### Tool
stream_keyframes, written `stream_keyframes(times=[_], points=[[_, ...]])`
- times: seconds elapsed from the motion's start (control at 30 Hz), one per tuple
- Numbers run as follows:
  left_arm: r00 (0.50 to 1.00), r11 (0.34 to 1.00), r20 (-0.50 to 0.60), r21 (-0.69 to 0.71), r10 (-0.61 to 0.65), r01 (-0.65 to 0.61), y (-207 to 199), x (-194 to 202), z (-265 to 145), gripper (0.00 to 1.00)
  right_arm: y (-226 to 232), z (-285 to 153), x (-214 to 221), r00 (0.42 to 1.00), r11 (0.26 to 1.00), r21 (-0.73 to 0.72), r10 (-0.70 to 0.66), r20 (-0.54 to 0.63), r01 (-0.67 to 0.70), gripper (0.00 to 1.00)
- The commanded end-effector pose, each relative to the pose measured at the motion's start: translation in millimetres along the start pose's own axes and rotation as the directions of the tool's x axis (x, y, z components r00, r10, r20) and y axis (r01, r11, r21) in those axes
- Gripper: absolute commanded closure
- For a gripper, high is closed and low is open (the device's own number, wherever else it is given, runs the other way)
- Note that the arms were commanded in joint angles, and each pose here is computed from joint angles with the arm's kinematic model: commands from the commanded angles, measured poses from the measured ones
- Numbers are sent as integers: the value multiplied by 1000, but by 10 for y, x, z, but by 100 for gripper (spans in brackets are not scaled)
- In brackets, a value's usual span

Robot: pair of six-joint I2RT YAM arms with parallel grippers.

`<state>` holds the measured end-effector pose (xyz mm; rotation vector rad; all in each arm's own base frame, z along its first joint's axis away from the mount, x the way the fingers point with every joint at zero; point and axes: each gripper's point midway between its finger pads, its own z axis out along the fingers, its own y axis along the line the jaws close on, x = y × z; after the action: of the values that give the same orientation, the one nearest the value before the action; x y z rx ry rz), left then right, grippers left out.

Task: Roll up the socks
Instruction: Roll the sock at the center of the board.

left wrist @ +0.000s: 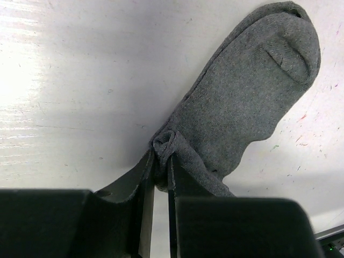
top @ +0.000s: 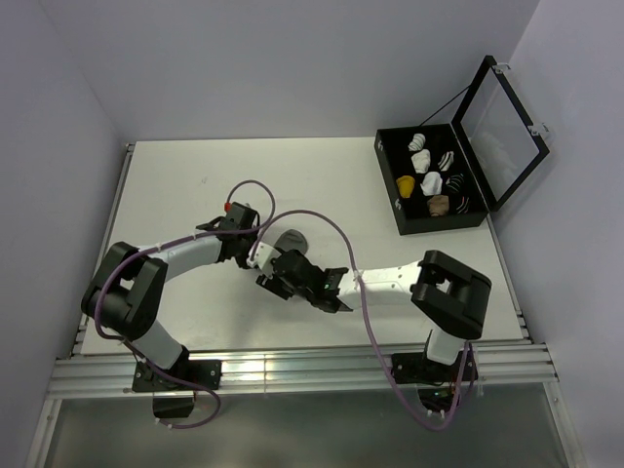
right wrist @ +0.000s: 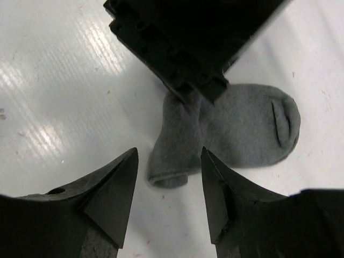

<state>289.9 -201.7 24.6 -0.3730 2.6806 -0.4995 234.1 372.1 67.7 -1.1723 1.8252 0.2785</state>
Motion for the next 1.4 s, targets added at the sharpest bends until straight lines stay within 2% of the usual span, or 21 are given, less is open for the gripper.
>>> stream_keyframes(times=[0.0,0.43,0.7,0.73,0.77,0.83,0.87,0.93,0.97,1.03,1.07,1.1,1.13,1.17,1.27,1.3,1.37], points=[[998,999,-54,-39,32,-34,103,94,3,91,-28,112,-175,999,999,23,-30,23,29,42],[998,999,-50,-34,33,-34,82,51,12,91,176,318,304,992,999,-38,-39,-120,35,45],[998,998,-47,-28,52,-53,68,27,-13,91,171,414,639,971,1000,-11,-31,-235,29,44],[997,998,-47,-28,53,-55,69,27,-13,91,158,423,649,971,1000,-9,-25,-238,24,47],[997,998,-46,-26,54,-55,70,25,-19,90,158,415,655,971,1000,-12,-23,-239,21,59],[998,998,-39,-20,53,-54,58,15,-36,89,154,404,669,970,1000,-28,-2,-244,-5,72],[998,998,-32,-19,52,-53,57,-1,-44,85,156,396,670,970,999,-35,8,-244,-17,84],[999,999,-6,-18,46,-46,42,-51,-80,79,132,363,629,970,997,-52,46,-240,-60,94],[999,999,8,-22,42,-42,51,-69,-92,72,180,348,595,970,992,-89,63,-235,-86,100],[998,999,58,-25,23,-22,47,-155,-162,62,144,313,515,965,983,-111,117,-233,-146,100],[998,1000,65,-18,13,-11,36,-159,-188,48,200,295,489,962,972,-157,137,-237,-177,100],[997,1000,71,-12,-10,11,25,-166,-217,42,213,271,442,955,961,-176,169,-244,-215,100],[991,999,134,-39,-21,26,72,-278,-272,38,228,267,379,952,949,-201,194,-238,-244,100],[988,998,152,-46,-34,42,106,-283,-292,32,256,229,382,930,917,-242,248,-270,-315,100],[964,991,242,-47,-111,126,196,-355,-398,28,212,209,339,881,850,-290,343,-327,-439,100],[945,985,283,-8,-163,172,154,-416,-479,28,299,161,268,864,798,-362,363,-349,-481,100],[931,977,303,7,-205,213,248,-346,-472,27,253,169,287,815,728,-384,429,-391,-567,100]])
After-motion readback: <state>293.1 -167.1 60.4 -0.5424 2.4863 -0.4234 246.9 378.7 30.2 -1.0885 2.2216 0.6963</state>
